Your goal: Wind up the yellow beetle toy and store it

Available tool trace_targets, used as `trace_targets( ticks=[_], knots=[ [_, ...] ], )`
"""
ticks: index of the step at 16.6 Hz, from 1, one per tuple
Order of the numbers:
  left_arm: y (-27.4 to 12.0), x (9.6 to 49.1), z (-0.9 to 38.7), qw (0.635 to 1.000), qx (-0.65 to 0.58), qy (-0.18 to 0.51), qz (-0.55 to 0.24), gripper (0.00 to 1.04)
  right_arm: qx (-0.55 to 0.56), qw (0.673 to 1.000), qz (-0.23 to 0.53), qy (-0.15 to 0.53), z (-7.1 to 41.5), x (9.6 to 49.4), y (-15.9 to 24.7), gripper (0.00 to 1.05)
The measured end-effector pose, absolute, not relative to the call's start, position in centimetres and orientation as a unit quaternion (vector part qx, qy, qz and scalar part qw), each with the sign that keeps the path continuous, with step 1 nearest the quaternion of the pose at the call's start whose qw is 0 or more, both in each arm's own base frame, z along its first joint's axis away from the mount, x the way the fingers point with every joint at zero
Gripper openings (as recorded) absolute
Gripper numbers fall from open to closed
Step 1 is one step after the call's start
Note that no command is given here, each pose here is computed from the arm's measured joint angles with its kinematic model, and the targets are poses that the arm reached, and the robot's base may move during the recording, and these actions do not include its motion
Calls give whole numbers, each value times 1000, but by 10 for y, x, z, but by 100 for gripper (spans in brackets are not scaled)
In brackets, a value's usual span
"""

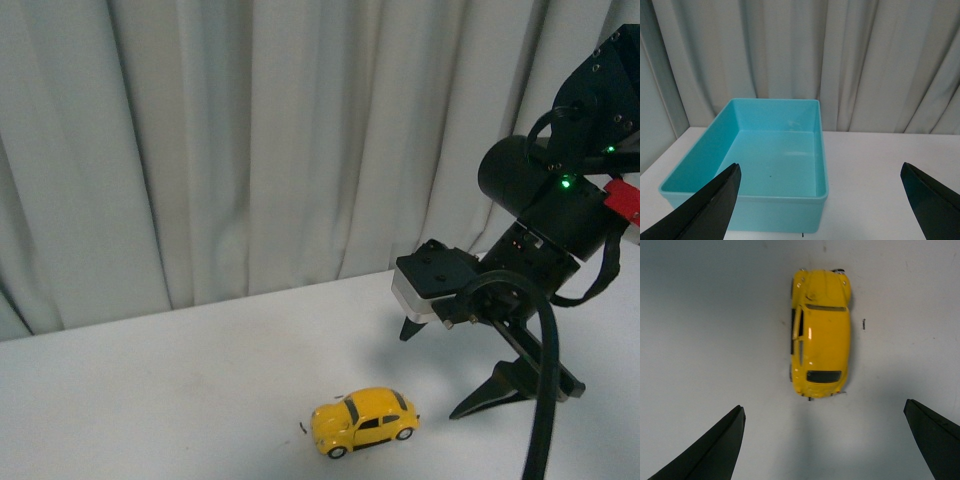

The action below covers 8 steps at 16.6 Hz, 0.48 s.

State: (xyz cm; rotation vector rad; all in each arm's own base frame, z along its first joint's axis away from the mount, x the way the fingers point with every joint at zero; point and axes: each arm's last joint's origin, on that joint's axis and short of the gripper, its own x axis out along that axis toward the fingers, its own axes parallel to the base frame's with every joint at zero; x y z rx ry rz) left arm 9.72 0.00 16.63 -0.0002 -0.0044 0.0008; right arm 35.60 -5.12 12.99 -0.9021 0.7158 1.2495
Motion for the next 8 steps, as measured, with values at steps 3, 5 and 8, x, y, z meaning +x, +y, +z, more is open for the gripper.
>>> trace_targets(
  ticks=[3,5,8],
  knots=[
    [0,97,166,1000,0,-2,0,98,-426,648,550,311,116,379,-51,98],
    [0,97,166,1000,0,-2,0,98,-432,638,555,314,109,392,-47,98],
    [0,97,166,1000,0,-2,0,98,-446,621,568,305,99,401,-28,98]
  ],
)
